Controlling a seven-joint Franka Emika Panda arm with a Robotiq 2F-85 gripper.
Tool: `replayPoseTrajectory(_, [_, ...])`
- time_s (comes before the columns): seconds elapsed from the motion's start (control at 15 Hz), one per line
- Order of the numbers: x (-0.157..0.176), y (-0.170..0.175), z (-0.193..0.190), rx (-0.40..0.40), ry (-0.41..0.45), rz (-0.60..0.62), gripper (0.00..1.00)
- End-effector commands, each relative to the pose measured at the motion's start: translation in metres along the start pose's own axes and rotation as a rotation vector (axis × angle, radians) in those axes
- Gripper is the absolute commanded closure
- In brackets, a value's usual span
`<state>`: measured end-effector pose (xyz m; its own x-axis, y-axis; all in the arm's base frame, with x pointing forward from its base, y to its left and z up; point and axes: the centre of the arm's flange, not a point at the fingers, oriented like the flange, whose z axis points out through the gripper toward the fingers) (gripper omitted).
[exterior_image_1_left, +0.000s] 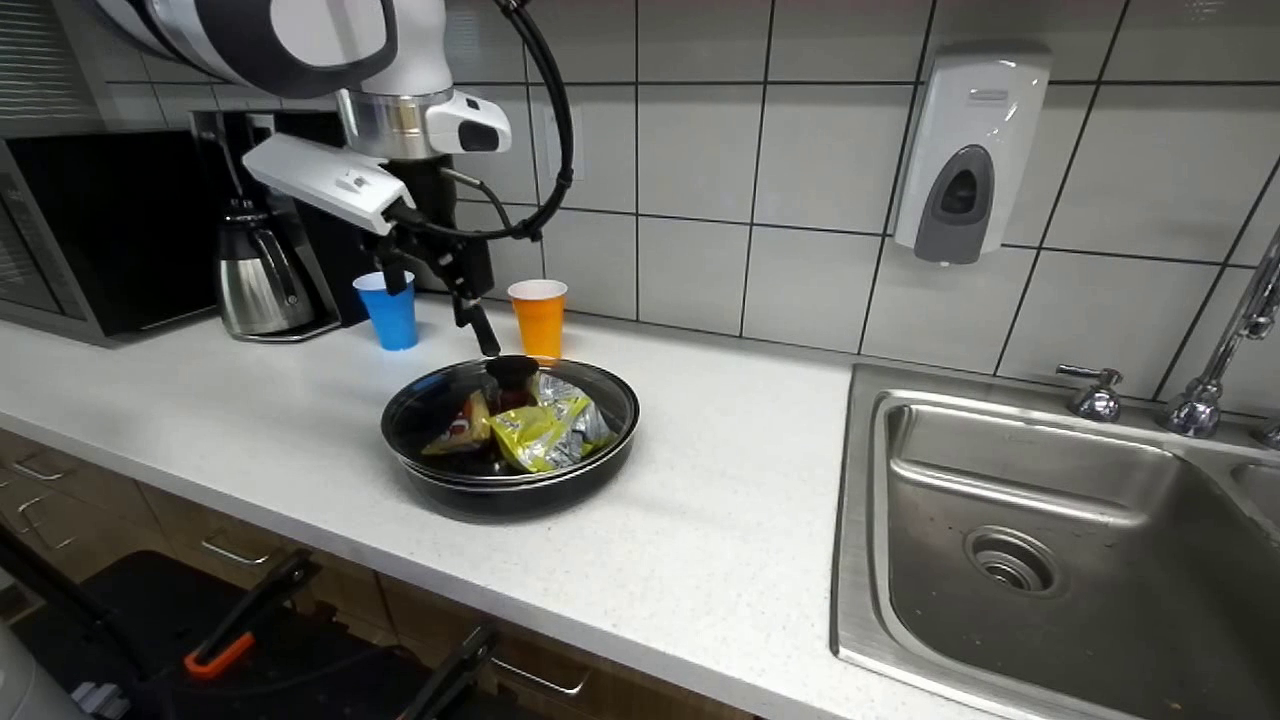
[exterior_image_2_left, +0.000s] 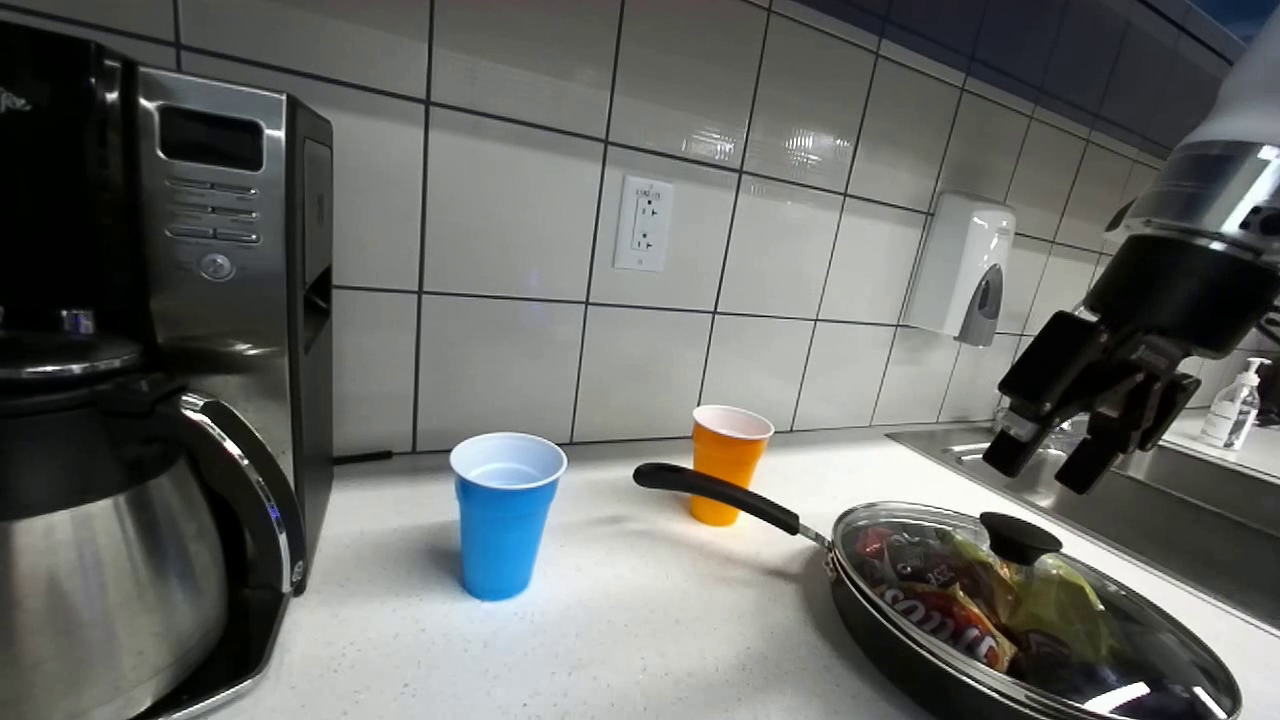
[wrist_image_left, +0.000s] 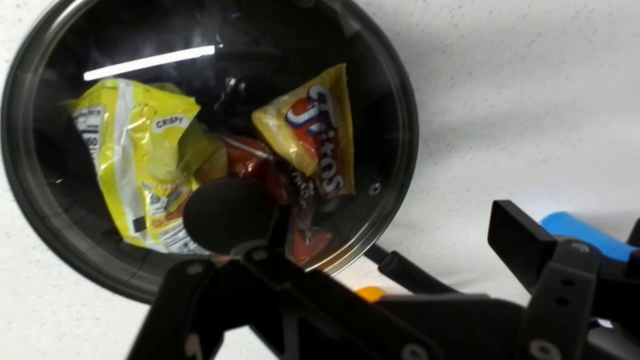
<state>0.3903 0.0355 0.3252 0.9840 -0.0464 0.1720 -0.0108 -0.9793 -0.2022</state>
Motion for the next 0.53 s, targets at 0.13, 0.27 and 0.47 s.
replayPoseTrajectory(0.13, [-0.028,0.015,-0.009,0.079,-0.142,-0.043,0.00])
replayPoseTrajectory(0.27, [-0.030,0.022,-0.006,0.070,-0.178,-0.033,0.00])
replayPoseTrajectory(0.47, [-0.030,0.030,-0.005,0.000,-0.181,-0.039,0.00])
